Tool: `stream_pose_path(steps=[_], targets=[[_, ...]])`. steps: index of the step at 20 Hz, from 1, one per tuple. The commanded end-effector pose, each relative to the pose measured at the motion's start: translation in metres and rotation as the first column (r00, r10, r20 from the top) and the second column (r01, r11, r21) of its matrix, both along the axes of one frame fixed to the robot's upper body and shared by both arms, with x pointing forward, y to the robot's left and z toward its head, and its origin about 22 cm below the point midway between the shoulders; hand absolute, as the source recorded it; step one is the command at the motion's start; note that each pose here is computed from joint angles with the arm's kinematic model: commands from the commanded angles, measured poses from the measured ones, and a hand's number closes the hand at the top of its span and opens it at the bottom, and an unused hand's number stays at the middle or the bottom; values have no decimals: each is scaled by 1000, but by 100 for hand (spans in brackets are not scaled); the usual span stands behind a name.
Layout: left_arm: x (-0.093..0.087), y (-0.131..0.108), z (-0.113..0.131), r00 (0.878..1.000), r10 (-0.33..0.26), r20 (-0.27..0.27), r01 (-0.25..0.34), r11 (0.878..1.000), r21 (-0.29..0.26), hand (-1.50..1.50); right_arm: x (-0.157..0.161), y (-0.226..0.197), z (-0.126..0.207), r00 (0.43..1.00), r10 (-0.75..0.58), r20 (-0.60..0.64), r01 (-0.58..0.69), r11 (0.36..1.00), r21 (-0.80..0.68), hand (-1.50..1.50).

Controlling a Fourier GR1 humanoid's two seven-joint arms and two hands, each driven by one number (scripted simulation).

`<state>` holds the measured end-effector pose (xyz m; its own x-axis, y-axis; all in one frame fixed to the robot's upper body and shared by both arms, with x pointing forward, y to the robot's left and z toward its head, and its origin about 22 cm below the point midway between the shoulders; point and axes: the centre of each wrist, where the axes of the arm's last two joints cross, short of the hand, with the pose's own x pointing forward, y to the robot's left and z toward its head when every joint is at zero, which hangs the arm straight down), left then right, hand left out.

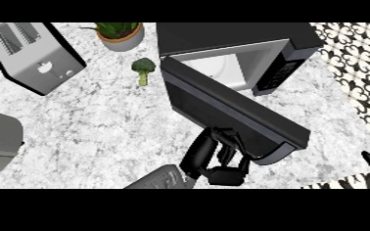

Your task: Pick up the milk, place it into the microwave and close the microwave

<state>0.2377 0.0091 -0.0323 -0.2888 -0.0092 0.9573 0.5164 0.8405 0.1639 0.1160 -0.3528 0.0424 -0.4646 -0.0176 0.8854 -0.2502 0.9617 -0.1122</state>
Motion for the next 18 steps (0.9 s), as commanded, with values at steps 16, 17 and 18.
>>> stream_pose_path(steps=[16,17,18], targets=[[59,-12,53,932,351,-94,-359,929,-92,-150,32,-39,103,948,-37,317,157,919,-362,150],[62,-13,57,928,363,-80,-370,923,-109,-150,34,-43,103,948,-34,315,157,914,-374,150],[66,-12,59,923,376,-78,-383,917,-116,-150,33,-43,102,950,-42,311,164,910,-380,150]])
